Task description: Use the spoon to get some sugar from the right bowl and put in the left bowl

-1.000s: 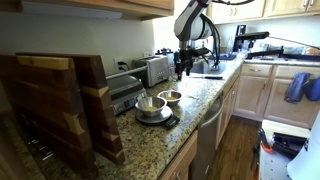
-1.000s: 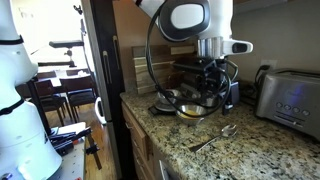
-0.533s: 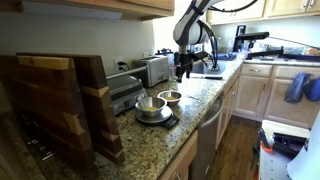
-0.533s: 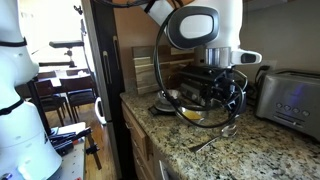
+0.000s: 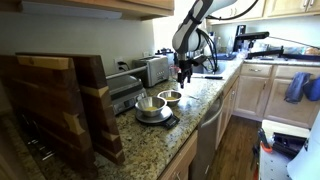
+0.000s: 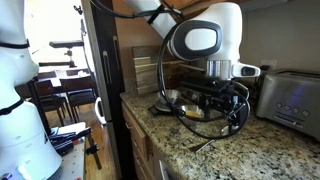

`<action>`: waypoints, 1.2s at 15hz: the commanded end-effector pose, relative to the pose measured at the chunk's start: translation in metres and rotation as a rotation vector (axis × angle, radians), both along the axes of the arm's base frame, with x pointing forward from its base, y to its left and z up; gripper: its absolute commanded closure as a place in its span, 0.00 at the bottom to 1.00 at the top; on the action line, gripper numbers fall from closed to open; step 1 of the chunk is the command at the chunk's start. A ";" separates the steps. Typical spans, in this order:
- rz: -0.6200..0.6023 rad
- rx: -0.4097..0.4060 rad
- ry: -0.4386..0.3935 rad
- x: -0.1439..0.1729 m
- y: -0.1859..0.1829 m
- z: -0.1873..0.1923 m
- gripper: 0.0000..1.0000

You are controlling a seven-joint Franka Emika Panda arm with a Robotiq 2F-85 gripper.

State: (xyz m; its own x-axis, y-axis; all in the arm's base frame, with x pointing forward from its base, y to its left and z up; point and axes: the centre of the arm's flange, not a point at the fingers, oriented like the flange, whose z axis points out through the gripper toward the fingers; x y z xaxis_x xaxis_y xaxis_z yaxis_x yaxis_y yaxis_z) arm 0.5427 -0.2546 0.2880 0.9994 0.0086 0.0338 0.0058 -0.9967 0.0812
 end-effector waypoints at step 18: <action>-0.079 0.030 0.030 0.039 -0.011 -0.053 0.32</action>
